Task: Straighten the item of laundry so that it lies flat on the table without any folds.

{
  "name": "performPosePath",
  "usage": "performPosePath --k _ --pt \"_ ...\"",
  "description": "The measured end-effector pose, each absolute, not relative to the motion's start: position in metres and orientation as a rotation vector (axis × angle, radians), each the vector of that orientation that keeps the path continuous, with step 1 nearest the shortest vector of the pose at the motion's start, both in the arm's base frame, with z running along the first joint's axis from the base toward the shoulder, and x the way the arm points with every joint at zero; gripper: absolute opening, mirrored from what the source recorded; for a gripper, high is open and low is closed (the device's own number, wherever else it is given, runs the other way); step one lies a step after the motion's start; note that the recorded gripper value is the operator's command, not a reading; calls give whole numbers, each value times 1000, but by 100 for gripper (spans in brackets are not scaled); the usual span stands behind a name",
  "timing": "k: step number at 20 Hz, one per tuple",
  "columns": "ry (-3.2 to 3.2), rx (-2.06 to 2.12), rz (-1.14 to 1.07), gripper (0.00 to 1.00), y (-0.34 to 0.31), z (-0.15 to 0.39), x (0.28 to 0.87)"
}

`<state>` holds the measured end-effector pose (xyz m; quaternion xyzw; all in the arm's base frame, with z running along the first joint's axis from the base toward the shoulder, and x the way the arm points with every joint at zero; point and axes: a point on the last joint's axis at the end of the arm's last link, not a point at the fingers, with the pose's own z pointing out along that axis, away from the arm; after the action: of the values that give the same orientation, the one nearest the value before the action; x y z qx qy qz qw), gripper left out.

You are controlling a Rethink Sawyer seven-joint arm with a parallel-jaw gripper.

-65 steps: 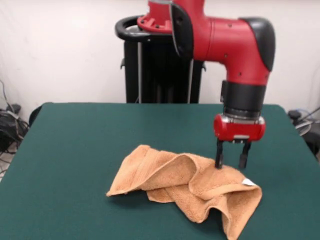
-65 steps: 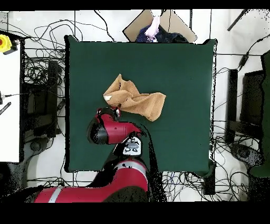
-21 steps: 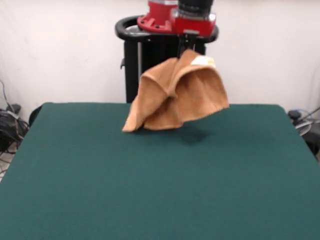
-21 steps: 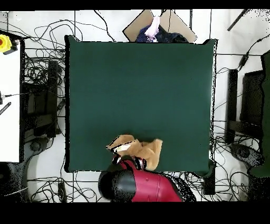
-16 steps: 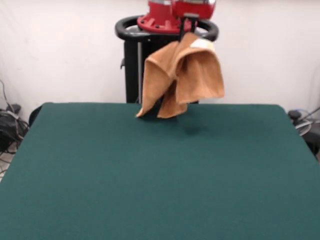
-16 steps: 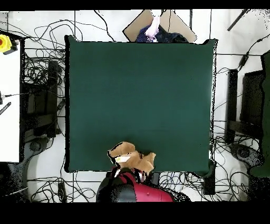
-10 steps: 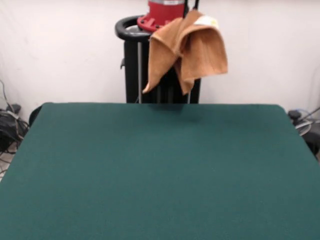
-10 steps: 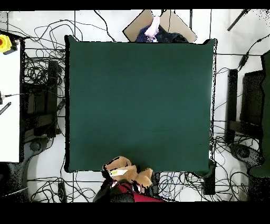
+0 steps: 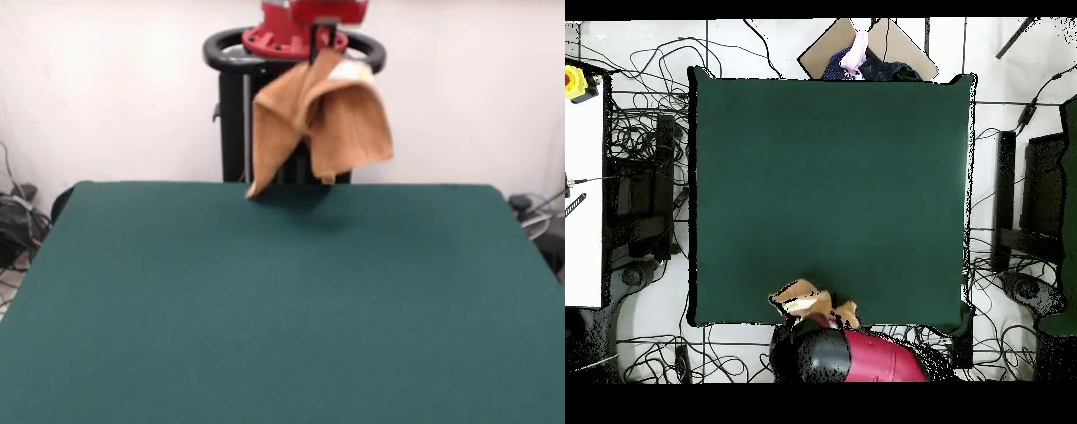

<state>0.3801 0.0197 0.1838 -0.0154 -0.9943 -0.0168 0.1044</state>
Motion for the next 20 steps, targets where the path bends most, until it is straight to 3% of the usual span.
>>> performPosePath --k 7,20 --pt "-3225 216 -28 0 6 96 439" --pt "-3274 416 -129 0 37 8 488"
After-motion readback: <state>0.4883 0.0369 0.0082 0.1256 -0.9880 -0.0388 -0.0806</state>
